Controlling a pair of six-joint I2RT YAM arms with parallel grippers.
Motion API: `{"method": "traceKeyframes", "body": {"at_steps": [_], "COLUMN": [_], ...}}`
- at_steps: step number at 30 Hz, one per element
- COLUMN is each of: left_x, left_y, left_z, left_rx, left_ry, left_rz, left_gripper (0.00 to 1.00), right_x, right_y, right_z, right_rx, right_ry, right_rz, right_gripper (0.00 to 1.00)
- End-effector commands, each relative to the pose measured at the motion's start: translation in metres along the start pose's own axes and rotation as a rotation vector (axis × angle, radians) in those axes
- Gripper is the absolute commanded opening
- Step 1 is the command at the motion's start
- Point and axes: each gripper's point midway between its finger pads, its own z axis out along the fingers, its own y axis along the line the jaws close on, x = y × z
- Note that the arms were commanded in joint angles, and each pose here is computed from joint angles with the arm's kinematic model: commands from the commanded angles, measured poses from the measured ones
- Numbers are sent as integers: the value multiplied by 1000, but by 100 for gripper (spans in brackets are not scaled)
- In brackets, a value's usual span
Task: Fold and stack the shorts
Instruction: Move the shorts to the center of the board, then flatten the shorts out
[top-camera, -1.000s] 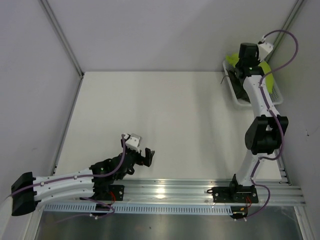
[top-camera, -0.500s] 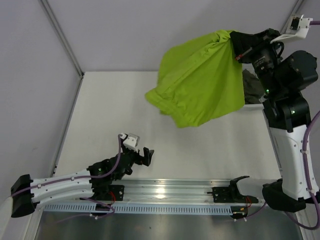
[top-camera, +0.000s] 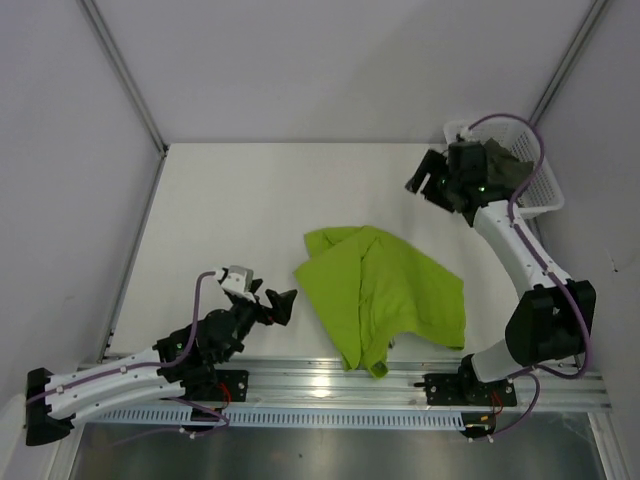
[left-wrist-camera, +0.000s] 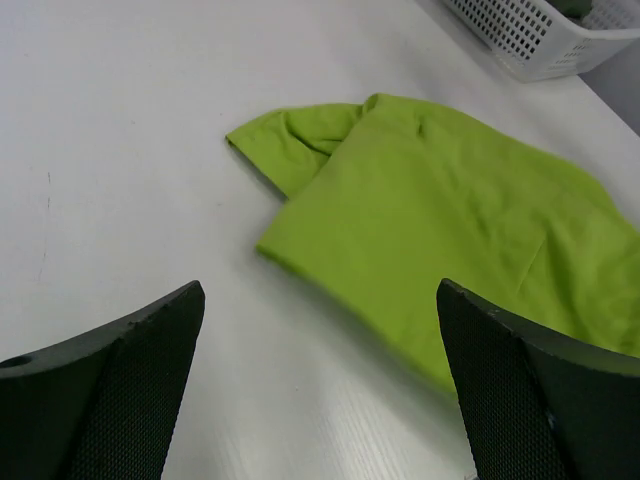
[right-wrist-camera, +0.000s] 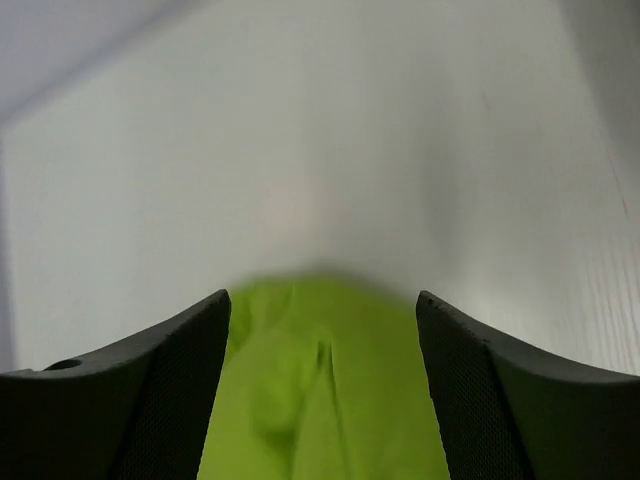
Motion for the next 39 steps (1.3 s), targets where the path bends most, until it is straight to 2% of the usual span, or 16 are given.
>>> {"method": "traceKeyframes", "body": {"at_steps": [1, 7, 9, 11, 13, 14, 16, 18, 19, 21, 23, 24, 25, 29, 34, 39], "left_x": [5, 9, 8, 11, 10, 11, 9, 9, 7, 8, 10, 9, 11, 14, 17, 20], "left_y": [8, 9, 10, 14, 16, 18, 19, 19, 18, 14, 12, 9, 8, 2, -3, -2], "left_z": [1, 6, 7, 7, 6, 5, 4, 4, 4, 4, 5, 5, 6, 8, 7, 6], "left_rx": [-39, -70, -85, -107, -118, -124, -122, -114, -108, -89, -76, -66, -61, -41, -17, -12], "left_ry": [7, 33, 33, 37, 34, 36, 22, 13, 7, 9, 19, 22, 31, 62, 81, 85], "left_rz": [2, 31, 33, 32, 18, 19, 7, 2, 2, 4, 17, 16, 21, 48, 52, 48], "left_gripper": [99, 99, 99, 99, 99, 99, 99, 99, 99, 99, 99, 99, 99, 99, 99, 99], "right_x": [36, 111, 149, 175, 198, 217, 234, 247, 262, 273, 297, 304, 317, 340, 355, 370], "right_y": [-14, 10, 16, 11, 25, 16, 29, 22, 26, 21, 12, 15, 11, 9, -15, -18], "right_z": [-18, -30, -32, -43, -67, -77, -113, -133, -158, -172, -191, -198, -210, -234, -243, -255], "right_rx": [34, -15, -67, -94, -174, -154, -208, -198, -254, -222, -218, -210, -212, -154, 15, -3], "right_ry": [9, 62, 95, 126, 165, 207, 201, 187, 216, 232, 310, 334, 360, 389, 408, 440], "right_rz": [-37, -371, -481, -511, -504, -463, -408, -382, -394, -317, -348, -308, -358, -389, -423, -410], "right_gripper": [78, 76, 73, 71, 69, 69, 68, 66, 65, 61, 58, 58, 58, 62, 66, 66]}}
